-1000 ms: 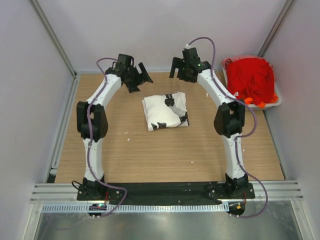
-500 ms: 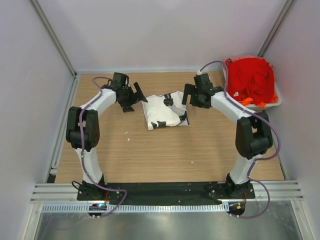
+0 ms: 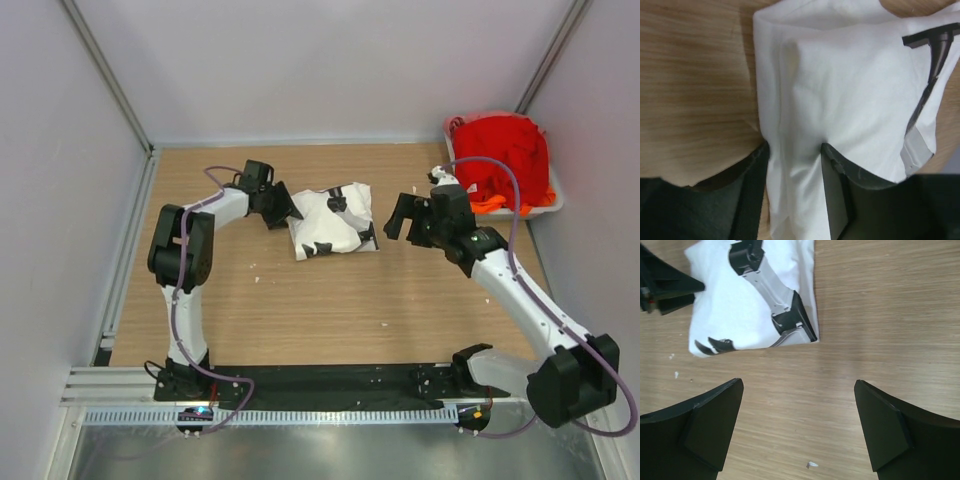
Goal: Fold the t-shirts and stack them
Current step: Neatly place the folded tshirt to the corner
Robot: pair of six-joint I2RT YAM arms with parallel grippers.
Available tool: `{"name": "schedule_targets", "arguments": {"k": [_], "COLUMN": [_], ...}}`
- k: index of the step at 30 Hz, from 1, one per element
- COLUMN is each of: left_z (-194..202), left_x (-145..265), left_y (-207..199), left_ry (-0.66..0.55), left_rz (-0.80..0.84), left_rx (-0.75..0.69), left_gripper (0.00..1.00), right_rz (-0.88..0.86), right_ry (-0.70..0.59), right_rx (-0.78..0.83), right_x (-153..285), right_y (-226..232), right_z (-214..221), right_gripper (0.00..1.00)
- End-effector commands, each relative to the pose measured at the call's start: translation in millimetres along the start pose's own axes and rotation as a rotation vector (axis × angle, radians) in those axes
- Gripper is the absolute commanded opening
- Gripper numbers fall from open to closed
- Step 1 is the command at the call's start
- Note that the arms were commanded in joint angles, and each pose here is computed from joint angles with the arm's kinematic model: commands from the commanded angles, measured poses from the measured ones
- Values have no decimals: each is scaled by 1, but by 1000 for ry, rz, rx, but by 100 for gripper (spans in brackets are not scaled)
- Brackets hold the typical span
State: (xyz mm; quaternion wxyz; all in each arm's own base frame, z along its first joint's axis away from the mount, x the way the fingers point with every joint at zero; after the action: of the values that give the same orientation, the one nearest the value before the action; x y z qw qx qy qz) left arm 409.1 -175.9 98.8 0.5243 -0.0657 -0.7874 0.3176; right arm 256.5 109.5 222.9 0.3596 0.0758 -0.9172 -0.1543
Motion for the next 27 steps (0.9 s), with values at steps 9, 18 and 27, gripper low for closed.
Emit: {"name": "schedule_targets", "arguments": {"k": [9,18,27], "left_z": [-43,-139,-223], "left_x": [-8,53,144], "left_y": [-9,45,111], "left_ry": [-32,-80,-403], "left_rz": [-57,-469,-978], "left_rx": [-143,-327,-269], "left_gripper": [0,0,53], "right_rz": [-76,-164,-223], "right_ry": [69,57,103], "right_rx": [7,10,23], "right_x": [37,54,46], "right_y": [-13,-7,-2], "right_z": [48,50,54], "right_gripper": [100,100,100]}}
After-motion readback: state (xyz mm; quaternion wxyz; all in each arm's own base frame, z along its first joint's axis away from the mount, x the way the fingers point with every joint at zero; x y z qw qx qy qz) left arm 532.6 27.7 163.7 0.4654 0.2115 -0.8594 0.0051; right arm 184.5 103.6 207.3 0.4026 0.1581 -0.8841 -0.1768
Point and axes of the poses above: each gripper's point midway between its finger pads, its own x axis back along the fingers, its own y axis along the line the jaws close on, z = x × y, the point moved 8 cm from there along x, back along the fingers, and after that the axes turned 1 degree about x, right-handed, at the moved point
